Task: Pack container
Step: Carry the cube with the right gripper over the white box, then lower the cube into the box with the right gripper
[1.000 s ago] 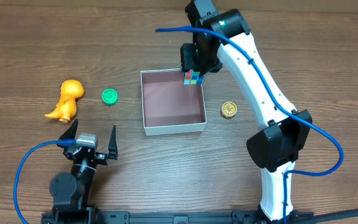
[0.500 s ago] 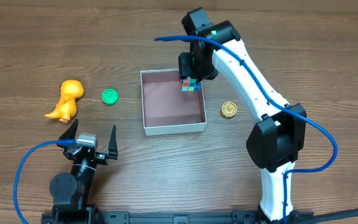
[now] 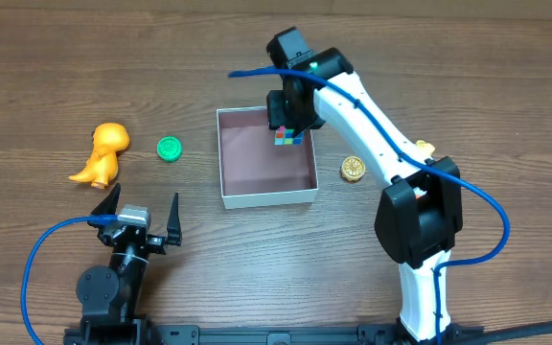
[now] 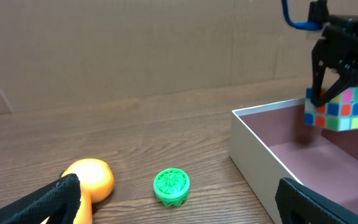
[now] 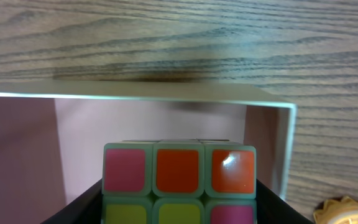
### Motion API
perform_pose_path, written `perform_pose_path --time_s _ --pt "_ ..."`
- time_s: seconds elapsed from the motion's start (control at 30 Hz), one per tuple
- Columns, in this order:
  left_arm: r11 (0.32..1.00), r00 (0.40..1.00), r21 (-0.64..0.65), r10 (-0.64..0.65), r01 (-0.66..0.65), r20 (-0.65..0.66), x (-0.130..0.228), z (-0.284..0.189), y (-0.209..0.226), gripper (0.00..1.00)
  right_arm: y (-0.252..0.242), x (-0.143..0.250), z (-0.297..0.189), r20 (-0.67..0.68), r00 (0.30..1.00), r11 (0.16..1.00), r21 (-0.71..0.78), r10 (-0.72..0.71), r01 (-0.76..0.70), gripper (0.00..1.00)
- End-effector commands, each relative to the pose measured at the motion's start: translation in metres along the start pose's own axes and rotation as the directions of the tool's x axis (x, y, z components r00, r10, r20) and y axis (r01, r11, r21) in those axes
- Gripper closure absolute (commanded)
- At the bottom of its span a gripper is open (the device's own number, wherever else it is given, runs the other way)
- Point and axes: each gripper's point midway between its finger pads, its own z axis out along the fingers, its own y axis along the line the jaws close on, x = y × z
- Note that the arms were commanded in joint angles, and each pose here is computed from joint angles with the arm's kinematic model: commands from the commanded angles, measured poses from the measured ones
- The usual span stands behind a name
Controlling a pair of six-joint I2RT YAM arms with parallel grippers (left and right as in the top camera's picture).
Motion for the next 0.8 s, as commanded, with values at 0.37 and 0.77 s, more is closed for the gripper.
perform_pose_path --time_s 0.37,0.77 --pt "1.0 1.0 -0.011 0.009 -0.009 0.005 0.0 0.0 0.002 0.0 -0.003 0.003 0.015 0.041 0.999 0.998 0.066 -0.018 0.015 0.77" --pt "1.0 1.0 -0.011 0.009 -0.009 0.005 0.0 0.0 0.002 0.0 -0.006 0.001 0.015 0.054 0.998 0.996 0.083 -0.018 0.014 0.65"
